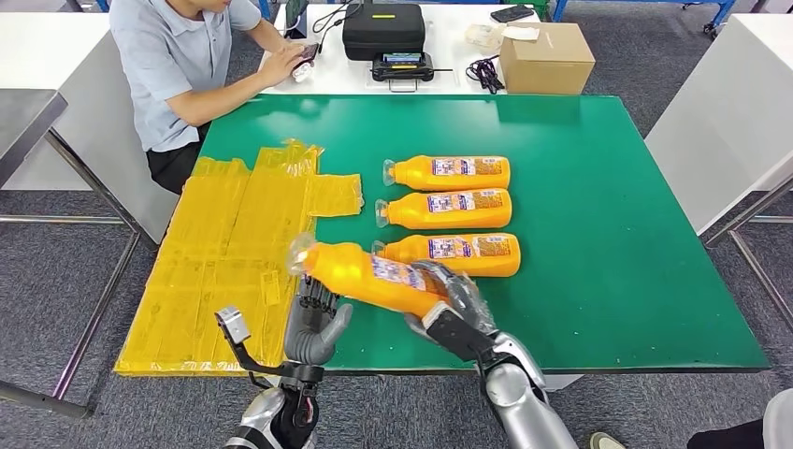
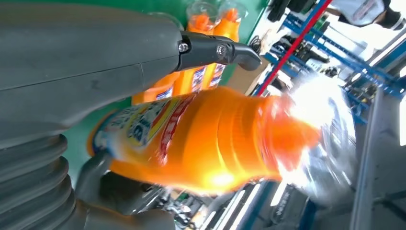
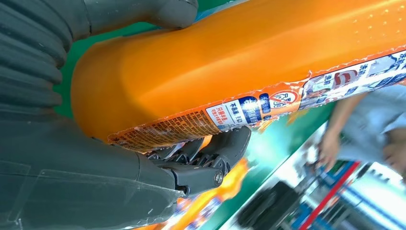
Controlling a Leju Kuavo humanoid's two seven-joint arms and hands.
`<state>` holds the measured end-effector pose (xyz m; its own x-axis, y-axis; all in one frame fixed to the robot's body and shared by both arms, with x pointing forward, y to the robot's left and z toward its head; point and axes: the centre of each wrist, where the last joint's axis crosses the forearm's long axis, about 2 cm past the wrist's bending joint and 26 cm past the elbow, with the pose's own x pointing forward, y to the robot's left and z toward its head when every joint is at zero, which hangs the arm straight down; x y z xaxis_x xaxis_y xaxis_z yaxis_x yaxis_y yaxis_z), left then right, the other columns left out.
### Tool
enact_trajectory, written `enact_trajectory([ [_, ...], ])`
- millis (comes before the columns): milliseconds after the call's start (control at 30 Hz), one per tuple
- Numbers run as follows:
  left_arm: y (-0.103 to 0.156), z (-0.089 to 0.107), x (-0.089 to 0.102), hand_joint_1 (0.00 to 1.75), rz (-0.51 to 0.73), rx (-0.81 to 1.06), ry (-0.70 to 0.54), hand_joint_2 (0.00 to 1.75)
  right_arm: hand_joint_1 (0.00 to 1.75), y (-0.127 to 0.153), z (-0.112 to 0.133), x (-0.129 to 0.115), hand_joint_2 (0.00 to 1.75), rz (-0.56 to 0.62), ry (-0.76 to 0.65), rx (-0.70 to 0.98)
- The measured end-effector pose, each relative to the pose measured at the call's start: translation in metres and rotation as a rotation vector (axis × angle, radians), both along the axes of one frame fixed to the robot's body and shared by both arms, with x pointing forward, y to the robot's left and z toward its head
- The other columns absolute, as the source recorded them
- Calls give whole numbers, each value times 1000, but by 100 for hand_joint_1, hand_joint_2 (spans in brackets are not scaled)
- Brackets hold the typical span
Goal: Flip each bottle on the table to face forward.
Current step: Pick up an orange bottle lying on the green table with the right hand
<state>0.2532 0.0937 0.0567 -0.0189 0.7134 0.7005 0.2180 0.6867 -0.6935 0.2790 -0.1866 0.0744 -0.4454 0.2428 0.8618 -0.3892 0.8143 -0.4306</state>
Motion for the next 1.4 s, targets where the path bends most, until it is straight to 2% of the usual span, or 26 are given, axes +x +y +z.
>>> enact_trajectory([
  [200,3,5,9,0,37,-1,-22,175,175,19,4,-1,175,76,-1,18],
  [367,4,5,12,0,-19,-90,11,175,175,28,8,1,175,107,-10,27],
  [533,2,4,14,0,-2,-75,-23,175,175,34,12,2,175,134,-11,39],
  [567,1,4,14,4,0,-75,-33,175,175,35,12,2,175,140,-11,41],
  [600,1,5,14,16,0,-74,-42,175,175,36,13,3,175,145,-12,41],
  [667,0,5,15,103,2,-72,-55,175,175,39,14,3,175,157,-13,42],
  [700,0,5,15,143,3,-71,-58,175,175,40,14,3,175,162,-12,42],
  [733,0,5,15,175,4,-70,-59,175,175,41,14,2,175,167,-10,42],
  [1100,1,6,16,175,23,-56,-59,175,175,46,9,-1,175,185,16,48],
  [1133,1,6,16,175,27,-55,-58,175,169,47,9,-1,175,185,19,49],
  [1167,1,6,16,175,31,-54,-59,175,140,47,9,-1,175,185,22,50],
  [1233,2,7,17,175,37,-53,-62,175,52,47,8,-1,175,185,27,50],
  [1267,2,7,17,175,40,-53,-65,175,14,48,8,-1,175,185,29,49],
  [1300,2,8,17,175,43,-53,-69,175,0,48,7,-1,175,185,32,47],
  [1400,4,11,17,175,56,-53,-85,175,0,48,5,-2,175,179,50,36],
])
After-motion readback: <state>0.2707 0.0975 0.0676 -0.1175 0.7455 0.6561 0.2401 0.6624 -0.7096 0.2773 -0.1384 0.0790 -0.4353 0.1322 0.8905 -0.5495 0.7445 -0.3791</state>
